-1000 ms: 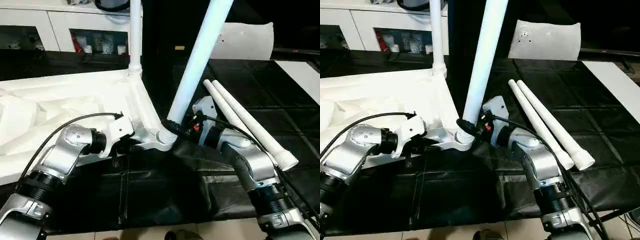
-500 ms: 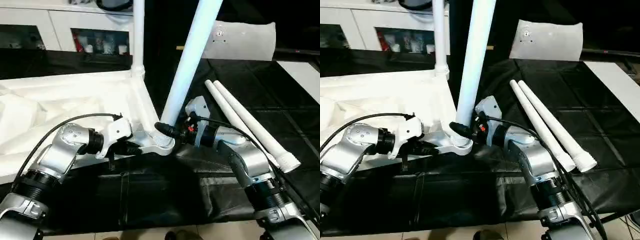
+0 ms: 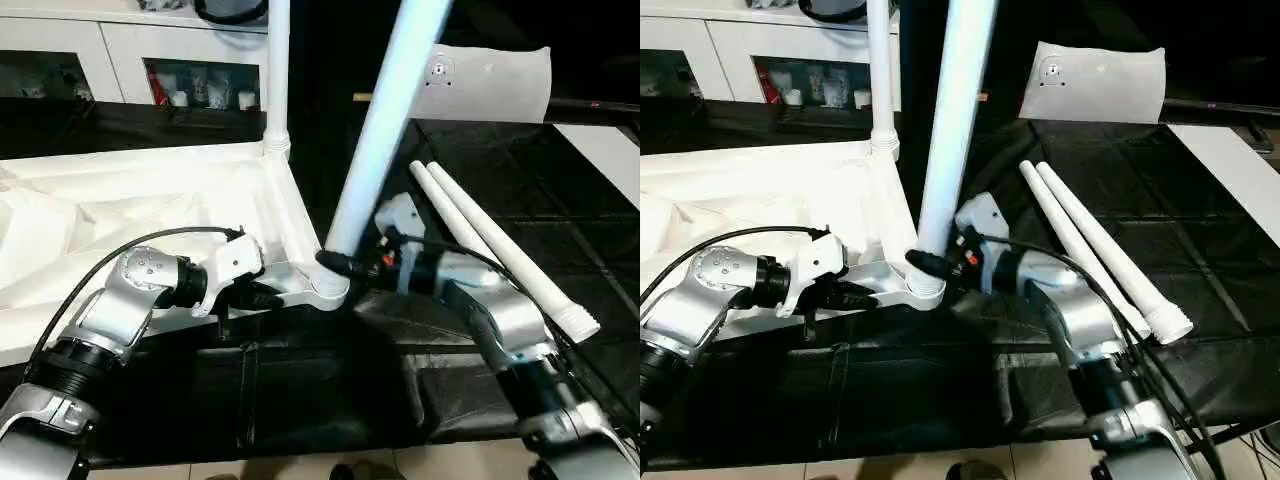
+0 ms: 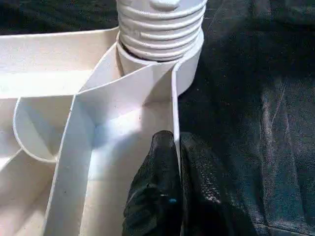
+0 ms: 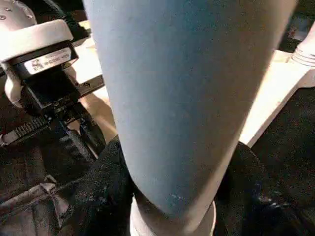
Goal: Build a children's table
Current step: Insert table leg to table base
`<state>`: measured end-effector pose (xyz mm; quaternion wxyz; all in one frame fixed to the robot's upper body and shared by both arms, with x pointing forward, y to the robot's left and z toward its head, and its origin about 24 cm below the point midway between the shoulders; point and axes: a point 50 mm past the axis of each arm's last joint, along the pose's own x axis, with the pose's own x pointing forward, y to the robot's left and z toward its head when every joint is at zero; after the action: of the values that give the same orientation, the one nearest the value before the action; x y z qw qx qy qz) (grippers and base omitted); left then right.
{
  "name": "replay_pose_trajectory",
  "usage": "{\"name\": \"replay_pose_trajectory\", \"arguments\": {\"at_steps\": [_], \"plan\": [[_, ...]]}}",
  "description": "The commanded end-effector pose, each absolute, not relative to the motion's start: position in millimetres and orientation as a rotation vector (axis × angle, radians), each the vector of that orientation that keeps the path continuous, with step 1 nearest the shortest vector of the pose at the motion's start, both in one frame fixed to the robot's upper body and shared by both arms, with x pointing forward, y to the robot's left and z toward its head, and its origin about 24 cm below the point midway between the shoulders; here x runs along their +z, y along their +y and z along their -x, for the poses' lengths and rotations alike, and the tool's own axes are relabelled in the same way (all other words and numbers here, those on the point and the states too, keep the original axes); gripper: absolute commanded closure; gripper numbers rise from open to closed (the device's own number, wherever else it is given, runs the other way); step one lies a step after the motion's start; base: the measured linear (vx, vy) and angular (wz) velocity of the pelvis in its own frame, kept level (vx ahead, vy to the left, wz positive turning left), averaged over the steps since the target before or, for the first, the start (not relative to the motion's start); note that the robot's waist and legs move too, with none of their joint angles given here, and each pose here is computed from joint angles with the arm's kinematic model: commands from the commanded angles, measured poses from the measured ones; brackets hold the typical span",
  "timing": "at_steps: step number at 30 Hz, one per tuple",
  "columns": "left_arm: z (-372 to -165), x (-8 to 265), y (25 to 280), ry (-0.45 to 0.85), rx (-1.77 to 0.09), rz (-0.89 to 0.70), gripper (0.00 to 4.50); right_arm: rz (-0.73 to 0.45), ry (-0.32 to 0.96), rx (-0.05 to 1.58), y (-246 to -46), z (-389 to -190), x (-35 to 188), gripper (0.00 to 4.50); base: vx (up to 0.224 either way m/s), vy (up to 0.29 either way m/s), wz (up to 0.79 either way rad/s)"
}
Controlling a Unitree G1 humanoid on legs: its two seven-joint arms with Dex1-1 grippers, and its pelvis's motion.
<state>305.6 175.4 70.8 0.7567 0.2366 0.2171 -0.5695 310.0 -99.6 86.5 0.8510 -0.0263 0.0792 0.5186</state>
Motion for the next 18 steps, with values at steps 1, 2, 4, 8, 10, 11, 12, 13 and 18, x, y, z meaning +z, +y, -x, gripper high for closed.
{"name": "replay_pose_trajectory", "arguments": {"at_steps": [1,2,4,8,10,11,12,13,18], "plan": [[-305.3,71.4,175.1,0.484,-1.261,-0.531,4.50,0.056,0.258,1.099,-105.6,-304.1,71.2,2.60,0.000,0.000,0.00],[-305.0,71.7,174.5,0.480,-1.267,-0.528,4.50,0.057,0.259,1.100,-105.6,-303.6,70.9,2.60,0.000,0.000,0.00],[-304.5,72.5,172.4,0.456,-1.288,-0.525,4.50,0.049,0.263,1.101,-105.4,-303.2,70.1,2.60,0.000,0.000,0.00],[-300.0,72.9,168.8,0.447,-1.357,-0.542,4.50,0.019,0.254,1.077,-100.0,-308.5,68.4,2.60,0.000,0.000,0.00],[-299.9,73.1,168.3,0.447,-1.359,-0.543,4.50,0.017,0.254,1.073,-98.7,-309.9,68.0,2.60,0.000,0.000,0.00],[-299.9,73.1,168.2,0.447,-1.359,-0.543,4.50,0.017,0.255,1.073,-98.6,-310.0,67.9,2.60,0.000,0.000,0.00],[-300.0,73.4,167.4,0.447,-1.361,-0.547,4.50,0.013,0.260,1.070,-96.5,-311.6,66.8,2.60,0.000,0.000,0.00],[-300.0,73.5,167.1,0.447,-1.363,-0.550,4.50,0.010,0.263,1.069,-95.8,-312.1,66.3,2.60,0.000,0.000,0.00],[-302.3,74.9,166.8,0.434,-1.353,-0.563,4.50,-0.045,0.296,1.036,-100.4,-314.1,59.8,2.60,0.000,0.000,0.00]]}}
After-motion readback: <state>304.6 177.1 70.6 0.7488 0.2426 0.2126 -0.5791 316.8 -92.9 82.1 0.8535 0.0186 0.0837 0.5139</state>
